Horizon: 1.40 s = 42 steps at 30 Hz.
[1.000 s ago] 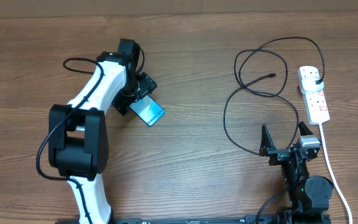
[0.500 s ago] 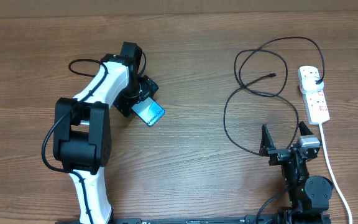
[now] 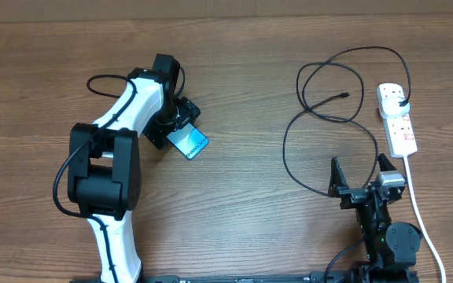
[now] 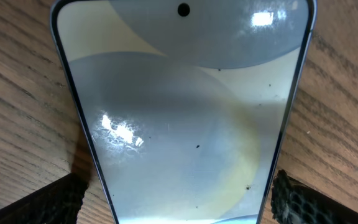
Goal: Plug charger to phone and switch on socket
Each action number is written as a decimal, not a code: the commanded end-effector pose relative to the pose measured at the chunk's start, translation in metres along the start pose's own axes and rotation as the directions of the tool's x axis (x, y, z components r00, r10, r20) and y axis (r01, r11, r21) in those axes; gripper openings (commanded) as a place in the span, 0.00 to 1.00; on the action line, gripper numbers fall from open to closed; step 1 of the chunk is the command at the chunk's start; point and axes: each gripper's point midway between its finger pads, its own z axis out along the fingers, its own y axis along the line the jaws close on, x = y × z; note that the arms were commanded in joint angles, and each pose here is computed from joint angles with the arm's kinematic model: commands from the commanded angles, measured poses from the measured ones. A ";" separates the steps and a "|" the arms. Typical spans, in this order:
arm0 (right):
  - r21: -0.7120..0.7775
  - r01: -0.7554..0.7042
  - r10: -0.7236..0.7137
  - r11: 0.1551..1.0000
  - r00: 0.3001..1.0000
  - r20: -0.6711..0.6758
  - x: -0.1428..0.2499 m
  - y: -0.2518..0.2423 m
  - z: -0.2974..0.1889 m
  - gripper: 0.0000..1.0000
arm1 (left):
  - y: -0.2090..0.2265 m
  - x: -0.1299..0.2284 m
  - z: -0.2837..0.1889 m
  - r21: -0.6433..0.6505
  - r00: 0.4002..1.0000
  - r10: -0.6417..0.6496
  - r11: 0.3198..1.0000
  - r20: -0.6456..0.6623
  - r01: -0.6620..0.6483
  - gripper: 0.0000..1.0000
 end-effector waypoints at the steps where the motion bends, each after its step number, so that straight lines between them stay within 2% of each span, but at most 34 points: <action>1: 0.002 0.002 -0.002 1.000 1.000 0.003 0.002 -0.001 0.000 1.00 | 0.005 0.003 0.016 -0.032 0.999 0.019 0.999 -0.028 -0.020 1.00; 9: 0.002 0.002 -0.002 1.000 1.000 0.003 0.002 -0.001 0.000 1.00 | 0.008 0.004 0.027 -0.052 0.998 0.049 0.997 -0.042 -0.051 0.99; 11: 0.002 0.002 -0.002 1.000 1.000 0.003 0.002 -0.001 0.000 1.00 | 0.010 0.005 0.033 -0.063 0.997 0.061 0.996 -0.056 -0.064 0.89; 13: 0.002 0.002 -0.002 1.000 1.000 0.003 0.002 -0.001 0.000 1.00 | 0.012 0.007 0.038 -0.072 0.995 0.071 0.995 -0.068 -0.075 0.86; 23: 0.002 0.002 -0.002 1.000 1.000 0.003 0.002 -0.001 0.000 1.00 | 0.015 0.015 0.039 -0.063 0.976 0.181 0.980 -0.121 -0.190 0.88; 25: 0.002 0.002 -0.002 1.000 1.000 0.003 0.002 -0.001 0.000 1.00 | 0.017 0.016 0.039 -0.061 0.964 0.234 0.968 -0.130 -0.243 0.88; 29: 0.002 0.002 -0.002 1.000 1.000 0.003 0.002 -0.001 0.000 1.00 | 0.020 0.018 0.039 -0.058 0.933 0.331 0.938 -0.145 -0.342 0.94; 34: 0.002 0.002 -0.002 1.000 1.000 0.003 0.002 -0.001 0.000 1.00 | 0.021 0.017 0.039 -0.052 0.897 0.418 0.902 -0.145 -0.429 0.92; 37: 0.002 0.002 -0.002 1.000 1.000 0.003 0.002 -0.001 0.000 1.00 | 0.023 0.014 0.039 -0.072 0.898 0.417 0.900 -0.136 -0.429 0.96; 42: 0.002 0.002 -0.002 1.000 1.000 0.003 0.002 -0.001 0.000 1.00 | 0.023 0.014 0.039 -0.077 0.917 0.377 0.918 -0.133 -0.388 0.94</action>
